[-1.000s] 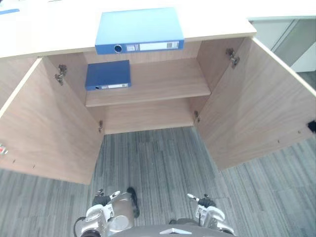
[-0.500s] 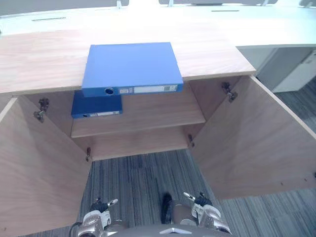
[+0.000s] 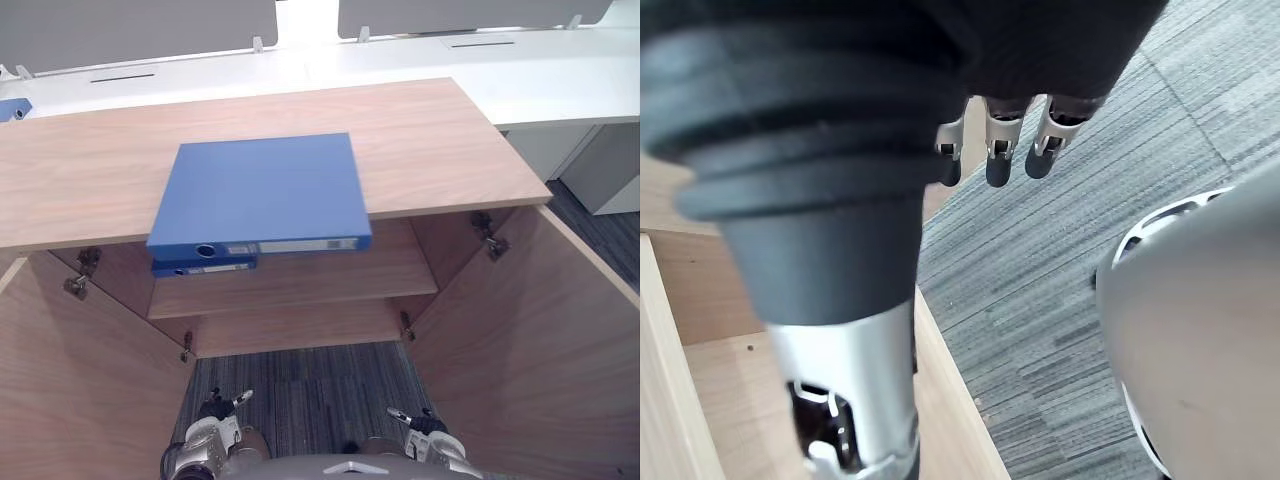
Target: Walk over to the cabinet, pick up the folder, carry it to the office cabinet, place the folder inside the office cabinet, then close the office cabinet door
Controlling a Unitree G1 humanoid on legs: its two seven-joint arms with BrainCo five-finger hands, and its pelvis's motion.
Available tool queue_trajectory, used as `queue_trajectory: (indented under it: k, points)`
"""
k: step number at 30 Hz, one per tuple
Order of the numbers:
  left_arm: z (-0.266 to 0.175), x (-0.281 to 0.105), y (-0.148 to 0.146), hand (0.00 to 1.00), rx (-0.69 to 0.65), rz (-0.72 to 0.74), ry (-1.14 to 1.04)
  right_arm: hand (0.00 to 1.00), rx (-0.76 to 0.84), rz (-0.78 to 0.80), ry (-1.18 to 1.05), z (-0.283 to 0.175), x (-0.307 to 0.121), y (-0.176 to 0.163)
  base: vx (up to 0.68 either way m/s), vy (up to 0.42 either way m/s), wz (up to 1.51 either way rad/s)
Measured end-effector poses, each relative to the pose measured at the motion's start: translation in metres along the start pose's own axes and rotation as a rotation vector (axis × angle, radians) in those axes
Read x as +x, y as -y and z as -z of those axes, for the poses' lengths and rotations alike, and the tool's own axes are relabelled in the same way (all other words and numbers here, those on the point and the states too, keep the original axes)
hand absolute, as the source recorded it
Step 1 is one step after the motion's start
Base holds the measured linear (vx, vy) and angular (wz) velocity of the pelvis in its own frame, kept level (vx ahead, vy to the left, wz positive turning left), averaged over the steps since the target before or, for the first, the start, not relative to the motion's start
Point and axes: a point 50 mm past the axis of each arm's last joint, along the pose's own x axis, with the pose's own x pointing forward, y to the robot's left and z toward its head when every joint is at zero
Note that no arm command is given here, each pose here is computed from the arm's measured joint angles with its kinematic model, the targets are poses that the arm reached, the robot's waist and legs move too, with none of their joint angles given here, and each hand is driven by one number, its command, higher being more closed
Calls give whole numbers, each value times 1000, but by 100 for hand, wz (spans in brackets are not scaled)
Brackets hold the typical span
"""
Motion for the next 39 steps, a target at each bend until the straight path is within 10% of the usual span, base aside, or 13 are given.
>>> queue_trajectory:
  k: [24, 39]
  points:
    - [15, -3, -24, 0, 168, -41, -34, 0, -8, 46, -74, 18, -1, 16, -50, 60, 3]
    - [-120, -72, -32, 0, 113, -138, 759, 0, -43, 42, -36, 17, -3, 17, 69, 18, 6]
